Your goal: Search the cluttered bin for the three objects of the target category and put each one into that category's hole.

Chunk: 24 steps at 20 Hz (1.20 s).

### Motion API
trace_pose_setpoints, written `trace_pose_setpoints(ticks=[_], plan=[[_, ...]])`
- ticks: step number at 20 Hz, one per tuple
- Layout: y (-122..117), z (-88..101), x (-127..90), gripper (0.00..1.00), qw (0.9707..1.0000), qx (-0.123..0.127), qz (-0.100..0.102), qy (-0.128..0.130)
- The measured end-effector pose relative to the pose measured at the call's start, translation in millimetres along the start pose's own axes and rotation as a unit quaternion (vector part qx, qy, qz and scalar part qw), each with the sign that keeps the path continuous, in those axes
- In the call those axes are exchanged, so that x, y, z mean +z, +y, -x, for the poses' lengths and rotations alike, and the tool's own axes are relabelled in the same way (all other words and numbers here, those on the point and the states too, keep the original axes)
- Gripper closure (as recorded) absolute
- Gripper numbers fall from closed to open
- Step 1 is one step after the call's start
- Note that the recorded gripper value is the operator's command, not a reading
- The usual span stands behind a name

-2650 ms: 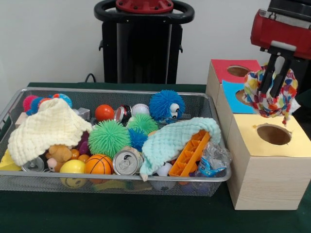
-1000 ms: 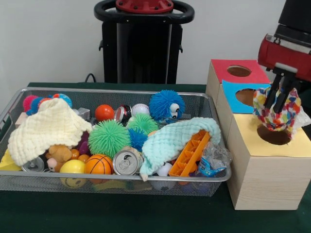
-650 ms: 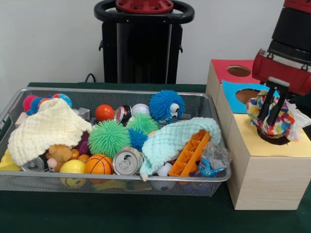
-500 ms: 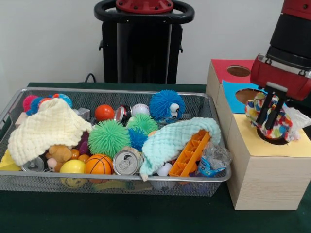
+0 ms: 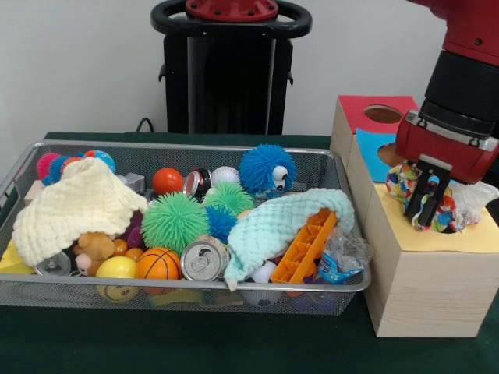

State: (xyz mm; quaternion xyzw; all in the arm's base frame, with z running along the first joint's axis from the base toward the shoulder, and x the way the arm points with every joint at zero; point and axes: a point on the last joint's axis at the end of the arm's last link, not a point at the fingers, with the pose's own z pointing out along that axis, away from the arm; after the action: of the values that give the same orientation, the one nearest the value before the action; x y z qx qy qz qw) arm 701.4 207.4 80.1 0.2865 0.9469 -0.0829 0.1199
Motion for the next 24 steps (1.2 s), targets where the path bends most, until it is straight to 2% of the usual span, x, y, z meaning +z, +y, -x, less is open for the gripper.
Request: trace_pose_setpoints(ticks=[9, 24], plan=[[2.1, 0.6, -0.2, 1.0, 0.9999, 0.011, 0.002, 0.002], [5.7, -5.0, -1.4, 1.0, 0.9998, 0.02, -0.004, -0.005]])
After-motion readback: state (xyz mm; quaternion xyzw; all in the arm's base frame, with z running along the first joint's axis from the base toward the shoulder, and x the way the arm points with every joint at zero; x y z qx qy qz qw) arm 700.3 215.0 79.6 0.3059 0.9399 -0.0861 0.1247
